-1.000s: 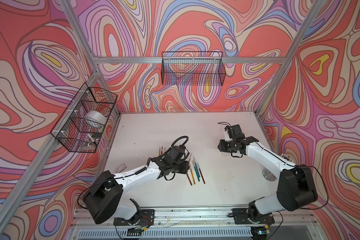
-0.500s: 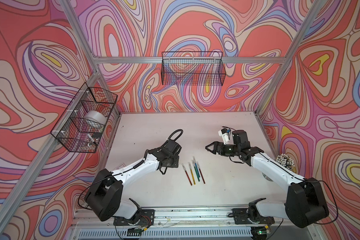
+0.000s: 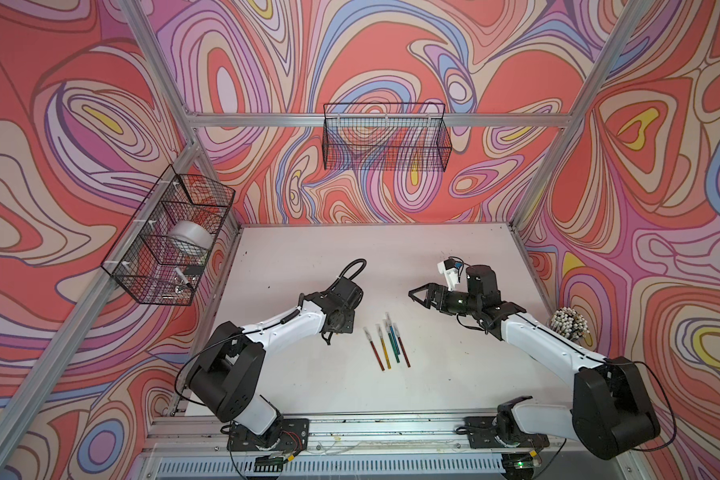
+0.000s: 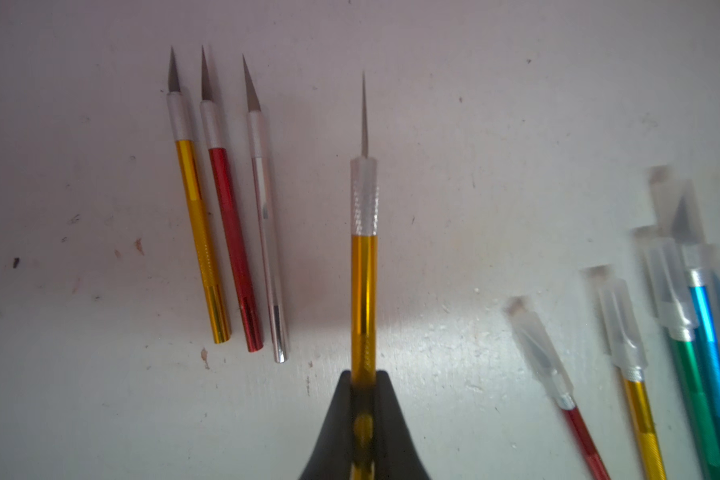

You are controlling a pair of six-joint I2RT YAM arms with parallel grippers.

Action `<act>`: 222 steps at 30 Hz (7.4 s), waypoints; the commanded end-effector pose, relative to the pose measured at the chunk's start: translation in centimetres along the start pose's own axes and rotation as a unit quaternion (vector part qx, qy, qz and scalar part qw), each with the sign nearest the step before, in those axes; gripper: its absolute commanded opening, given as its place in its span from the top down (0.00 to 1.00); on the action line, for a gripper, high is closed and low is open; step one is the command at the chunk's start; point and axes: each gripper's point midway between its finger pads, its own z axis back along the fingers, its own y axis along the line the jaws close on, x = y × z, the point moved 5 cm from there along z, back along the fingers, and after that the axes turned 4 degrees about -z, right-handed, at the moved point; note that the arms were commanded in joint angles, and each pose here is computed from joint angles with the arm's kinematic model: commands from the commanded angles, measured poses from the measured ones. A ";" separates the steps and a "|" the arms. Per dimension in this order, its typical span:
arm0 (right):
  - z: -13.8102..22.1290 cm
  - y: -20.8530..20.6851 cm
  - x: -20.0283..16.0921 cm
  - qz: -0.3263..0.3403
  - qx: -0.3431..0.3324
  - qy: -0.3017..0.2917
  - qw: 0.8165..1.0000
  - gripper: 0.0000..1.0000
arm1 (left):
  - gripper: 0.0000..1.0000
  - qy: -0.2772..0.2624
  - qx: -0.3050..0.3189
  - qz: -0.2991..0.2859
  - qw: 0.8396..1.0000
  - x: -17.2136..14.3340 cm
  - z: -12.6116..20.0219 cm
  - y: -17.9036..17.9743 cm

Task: Remove protective caps from carving knives
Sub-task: Place the carving knife at the center of the board, then pick up the carving knife from the center of the board.

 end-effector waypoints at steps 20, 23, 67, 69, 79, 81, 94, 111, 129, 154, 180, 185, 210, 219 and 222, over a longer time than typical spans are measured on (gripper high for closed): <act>0.6 0.9 -0.5 0.005 0.020 -0.005 1.000 0.02 | 1.00 0.023 0.057 0.020 0.998 2.4 -3.2 1.2; 0.6 1.1 -0.5 0.008 0.022 -0.006 1.000 0.02 | 1.00 0.029 0.059 0.025 0.998 2.4 -3.6 1.3; -1.5 1.0 -2.2 0.010 0.009 0.017 1.000 0.05 | 0.89 0.057 0.074 0.037 0.995 0.9 -5.5 2.2; -1.6 0.9 -2.2 0.010 0.007 0.018 1.000 0.04 | 0.89 0.058 0.075 0.037 0.995 0.8 -5.5 2.2; -1.7 0.8 -2.4 0.011 0.004 0.021 1.000 0.05 | 0.85 0.058 0.074 0.038 0.995 0.9 -5.4 2.2; -1.7 0.8 -2.5 0.012 0.003 0.021 1.000 0.05 | 0.85 0.059 0.073 0.037 0.995 0.8 -5.5 2.2; -1.8 1.0 -2.2 0.013 0.005 0.022 1.000 0.05 | 0.82 0.062 0.074 0.040 0.995 0.5 -5.4 2.3; -1.9 0.7 -2.3 0.009 -0.006 0.023 1.000 0.05 | 0.77 0.082 0.082 0.030 0.993 -0.5 -6.1 2.2; -1.8 0.7 -2.6 0.007 -0.012 0.023 1.000 0.06 | 0.81 0.092 0.170 -0.038 0.980 -0.5 -5.9 1.1; -5.5 2.7 -3.6 0.013 -0.003 0.050 0.999 0.12 | 0.75 0.106 0.083 0.000 0.991 -0.9 -5.2 0.4; -3.0 2.9 -5.4 0.057 -0.043 0.073 0.995 0.14 | 0.64 0.073 -0.232 0.088 0.966 -3.7 4.8 -3.2; -2.1 3.1 -5.6 0.069 -0.051 0.076 0.993 0.14 | 0.61 0.083 -0.295 0.111 0.945 -4.9 5.6 -4.0; -0.4 2.8 -6.6 0.094 -0.068 0.086 0.989 0.14 | 0.63 0.083 -0.322 0.082 0.940 -7.2 4.5 -5.4; -0.1 2.5 -6.7 0.093 -0.080 0.086 0.989 0.14 | 0.66 0.094 -0.243 0.093 0.961 -7.0 3.5 -6.6; -0.1 2.5 -6.7 0.094 -0.082 0.084 0.989 0.14 | 0.66 0.098 -0.220 0.104 0.965 -7.1 3.1 -7.0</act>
